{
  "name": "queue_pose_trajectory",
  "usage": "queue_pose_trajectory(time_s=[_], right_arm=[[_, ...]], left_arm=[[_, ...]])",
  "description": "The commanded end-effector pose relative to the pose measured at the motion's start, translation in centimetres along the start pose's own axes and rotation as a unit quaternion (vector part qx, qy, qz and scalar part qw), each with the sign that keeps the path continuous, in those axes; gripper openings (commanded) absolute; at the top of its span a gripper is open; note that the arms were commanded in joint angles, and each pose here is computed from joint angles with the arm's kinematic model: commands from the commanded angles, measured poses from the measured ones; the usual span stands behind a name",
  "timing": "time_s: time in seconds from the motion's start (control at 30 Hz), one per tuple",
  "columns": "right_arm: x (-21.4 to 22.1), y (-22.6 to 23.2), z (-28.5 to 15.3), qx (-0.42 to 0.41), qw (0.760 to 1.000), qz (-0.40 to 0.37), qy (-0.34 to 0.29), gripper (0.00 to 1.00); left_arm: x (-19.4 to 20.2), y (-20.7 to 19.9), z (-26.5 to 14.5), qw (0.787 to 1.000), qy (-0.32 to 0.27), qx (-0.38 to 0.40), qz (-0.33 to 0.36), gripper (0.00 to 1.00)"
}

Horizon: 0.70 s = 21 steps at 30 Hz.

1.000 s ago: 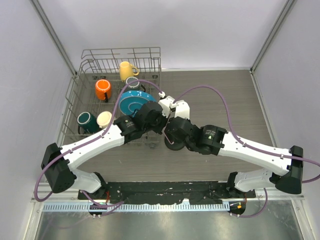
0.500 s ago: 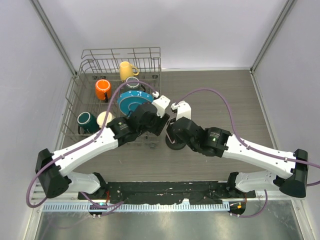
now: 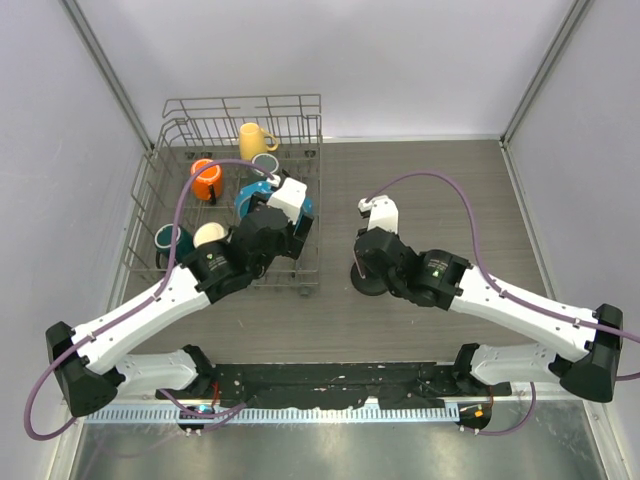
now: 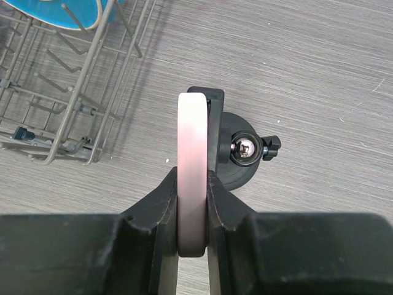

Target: Place the phone on the phone stand

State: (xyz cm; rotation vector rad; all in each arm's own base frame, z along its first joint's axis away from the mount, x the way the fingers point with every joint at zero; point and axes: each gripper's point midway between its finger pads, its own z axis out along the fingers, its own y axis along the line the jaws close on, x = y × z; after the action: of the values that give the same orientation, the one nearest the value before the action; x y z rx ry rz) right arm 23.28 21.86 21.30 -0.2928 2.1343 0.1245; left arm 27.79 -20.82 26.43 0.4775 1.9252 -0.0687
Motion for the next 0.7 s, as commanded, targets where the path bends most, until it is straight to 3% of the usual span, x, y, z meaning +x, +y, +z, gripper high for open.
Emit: queue_pose_trajectory(time_s=[0.0, 0.1, 0.23, 0.4, 0.67], right_arm=[[2.9, -3.1, -0.6, 0.049, 0.996, -0.045, 0.059, 0.24], [2.9, -3.3, -1.1, 0.058, 0.995, -0.033, 0.072, 0.44], [2.5, -2.9, -1.8, 0.046, 0.996, -0.016, 0.079, 0.54], [2.4, -2.5, -2.6, 0.017, 0.997, -0.002, 0.077, 0.59], [2.8, -5.7, -3.7, 0.084, 0.993, -0.017, 0.081, 0.59]], left_arm=[[-1.4, 0.0, -0.5, 0.999, -0.03, 0.008, -0.02, 0.75], [-1.2, -0.4, -0.3, 0.999, -0.027, 0.018, -0.017, 0.75], [-1.3, -1.2, -0.4, 0.999, -0.027, 0.041, -0.018, 0.75], [-1.1, -4.6, -0.7, 0.991, -0.022, 0.132, -0.012, 0.75], [-0.5, -10.2, -2.1, 0.957, -0.005, 0.289, -0.006, 0.78]])
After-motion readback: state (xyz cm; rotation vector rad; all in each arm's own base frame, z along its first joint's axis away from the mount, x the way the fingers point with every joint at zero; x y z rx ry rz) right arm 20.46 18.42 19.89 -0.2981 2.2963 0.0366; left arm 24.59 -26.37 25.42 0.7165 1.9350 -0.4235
